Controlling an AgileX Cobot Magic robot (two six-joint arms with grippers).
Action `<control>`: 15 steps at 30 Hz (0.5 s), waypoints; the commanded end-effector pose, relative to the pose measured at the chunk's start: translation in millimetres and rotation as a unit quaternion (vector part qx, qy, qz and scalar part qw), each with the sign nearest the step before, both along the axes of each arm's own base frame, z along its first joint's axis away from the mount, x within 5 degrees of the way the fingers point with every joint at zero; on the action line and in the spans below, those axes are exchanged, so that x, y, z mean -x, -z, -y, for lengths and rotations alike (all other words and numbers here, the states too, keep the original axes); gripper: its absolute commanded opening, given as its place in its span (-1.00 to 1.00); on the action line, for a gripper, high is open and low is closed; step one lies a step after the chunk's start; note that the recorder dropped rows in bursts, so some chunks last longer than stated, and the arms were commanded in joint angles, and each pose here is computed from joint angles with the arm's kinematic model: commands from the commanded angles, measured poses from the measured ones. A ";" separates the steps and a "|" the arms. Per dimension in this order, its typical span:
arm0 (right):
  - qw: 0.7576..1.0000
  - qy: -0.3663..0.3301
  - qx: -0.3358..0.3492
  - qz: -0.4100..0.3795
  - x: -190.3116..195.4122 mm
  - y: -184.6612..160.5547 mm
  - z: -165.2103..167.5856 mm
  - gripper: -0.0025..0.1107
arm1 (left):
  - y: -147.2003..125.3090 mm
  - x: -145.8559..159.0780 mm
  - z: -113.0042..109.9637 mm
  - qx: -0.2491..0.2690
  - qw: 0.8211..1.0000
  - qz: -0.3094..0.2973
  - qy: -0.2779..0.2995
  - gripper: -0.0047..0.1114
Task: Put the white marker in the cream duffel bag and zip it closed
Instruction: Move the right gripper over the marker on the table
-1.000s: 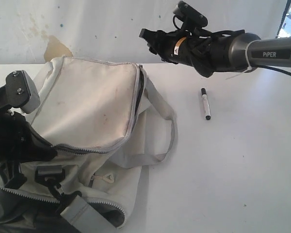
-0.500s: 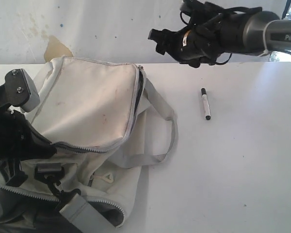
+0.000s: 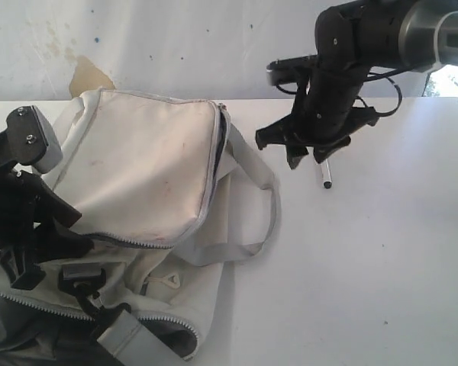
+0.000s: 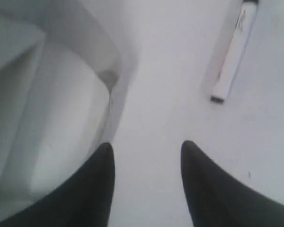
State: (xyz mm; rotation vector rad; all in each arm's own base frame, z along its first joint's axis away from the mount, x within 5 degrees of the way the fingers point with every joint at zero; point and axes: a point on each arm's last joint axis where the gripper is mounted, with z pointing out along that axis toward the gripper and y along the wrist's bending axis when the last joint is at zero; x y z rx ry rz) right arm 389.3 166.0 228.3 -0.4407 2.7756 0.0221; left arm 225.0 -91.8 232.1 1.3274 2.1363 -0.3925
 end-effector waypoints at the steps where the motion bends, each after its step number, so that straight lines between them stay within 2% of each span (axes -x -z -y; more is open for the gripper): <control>1: 0.996 -0.018 0.037 -0.085 15.2 -1.9 10.1 -0.26 | -1.2 0.2 1.3 0.016 1.000 -0.001 -0.016 0.14; 3: 0.992 -0.022 0.039 -0.122 20.2 -1.9 15.4 -0.35 | -3.1 -0.9 3.2 0.036 0.999 -0.003 -0.029 0.19; 7: 0.992 -0.015 0.023 -0.125 17.9 -4.0 24.1 -0.53 | -9.6 -2.6 6.4 0.069 0.996 -0.025 -0.056 0.27; 15: 0.994 0.014 0.006 -0.111 25.8 -24.3 46.4 -0.83 | -31.4 0.2 15.7 0.102 0.993 -0.064 -0.011 0.32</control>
